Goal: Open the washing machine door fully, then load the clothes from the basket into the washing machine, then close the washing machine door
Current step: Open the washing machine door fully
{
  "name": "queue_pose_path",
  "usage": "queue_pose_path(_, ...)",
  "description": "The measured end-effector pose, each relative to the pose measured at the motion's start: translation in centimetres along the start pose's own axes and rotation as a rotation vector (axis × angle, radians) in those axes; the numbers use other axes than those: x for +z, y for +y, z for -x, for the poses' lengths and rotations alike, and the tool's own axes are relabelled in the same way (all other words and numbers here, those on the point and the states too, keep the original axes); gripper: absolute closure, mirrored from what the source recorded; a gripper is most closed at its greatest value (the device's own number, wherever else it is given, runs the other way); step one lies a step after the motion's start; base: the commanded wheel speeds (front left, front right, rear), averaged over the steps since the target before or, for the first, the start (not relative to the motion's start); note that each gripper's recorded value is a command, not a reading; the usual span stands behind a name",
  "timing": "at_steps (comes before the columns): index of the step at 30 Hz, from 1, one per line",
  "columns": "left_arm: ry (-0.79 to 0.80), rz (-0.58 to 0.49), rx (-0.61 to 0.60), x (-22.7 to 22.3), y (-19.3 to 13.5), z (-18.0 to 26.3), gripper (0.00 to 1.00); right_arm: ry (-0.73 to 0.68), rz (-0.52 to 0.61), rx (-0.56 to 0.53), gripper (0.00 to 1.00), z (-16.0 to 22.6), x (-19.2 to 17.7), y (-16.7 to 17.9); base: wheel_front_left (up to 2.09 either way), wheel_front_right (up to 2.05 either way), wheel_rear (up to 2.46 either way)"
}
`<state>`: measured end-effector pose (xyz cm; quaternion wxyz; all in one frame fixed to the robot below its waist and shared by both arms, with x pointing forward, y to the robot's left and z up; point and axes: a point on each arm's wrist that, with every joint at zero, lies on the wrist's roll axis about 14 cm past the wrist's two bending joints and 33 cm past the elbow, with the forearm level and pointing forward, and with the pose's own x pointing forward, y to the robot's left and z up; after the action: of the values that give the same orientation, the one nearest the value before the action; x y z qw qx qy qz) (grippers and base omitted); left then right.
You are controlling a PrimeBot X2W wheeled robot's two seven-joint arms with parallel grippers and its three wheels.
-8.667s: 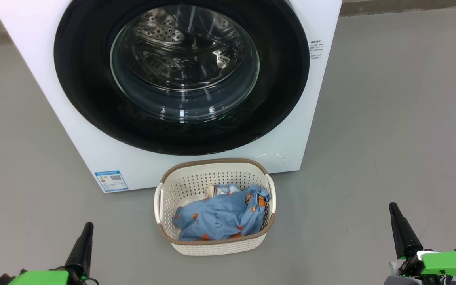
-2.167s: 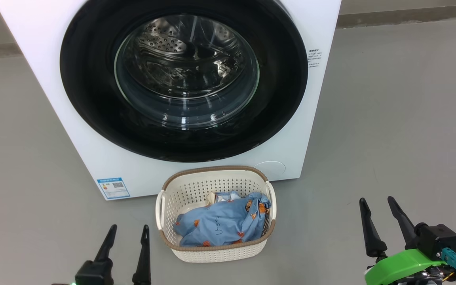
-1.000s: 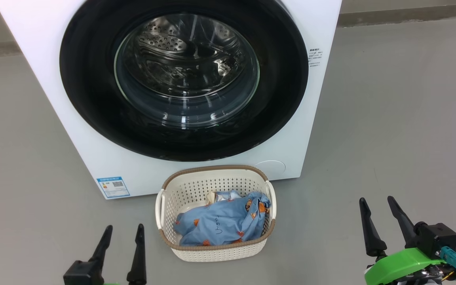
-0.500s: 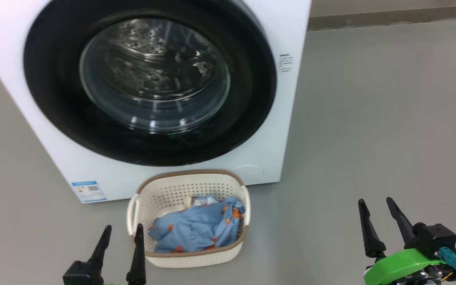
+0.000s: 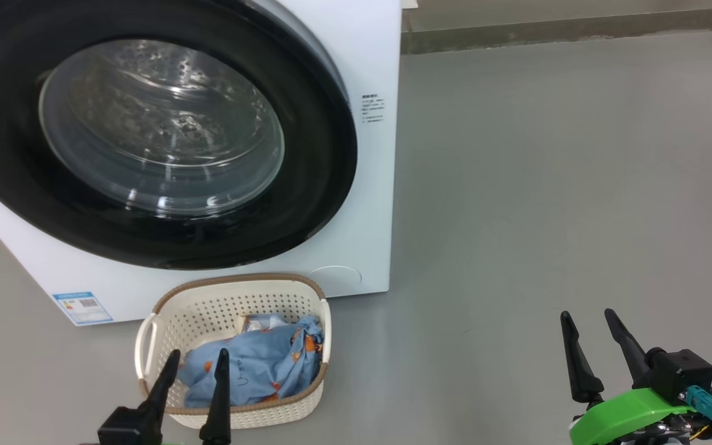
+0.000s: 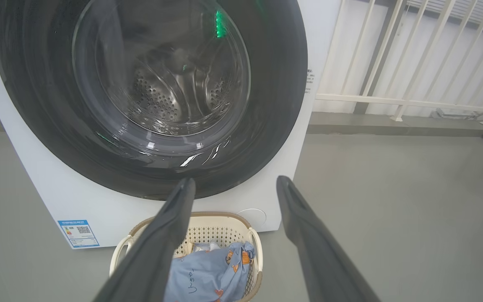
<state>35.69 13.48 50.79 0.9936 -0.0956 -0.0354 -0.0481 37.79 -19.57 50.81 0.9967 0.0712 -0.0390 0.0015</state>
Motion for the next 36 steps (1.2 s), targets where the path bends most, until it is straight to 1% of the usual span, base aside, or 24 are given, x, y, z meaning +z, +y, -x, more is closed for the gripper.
queue_pose_path(5, 0.000, -0.001, 0.004, -0.01, 0.05, -0.01, 0.00, 0.001, 0.001, -0.001, 0.00, 0.01, -0.02, -0.05, 0.22, 0.22, -0.44)
queue_pose_path(36, -0.002, -0.024, 0.034, 0.10, 0.73, 0.23, 0.00, -0.015, -0.002, 0.009, 0.00, -0.11, 0.51, 0.32, 0.00, 0.00, 0.00)
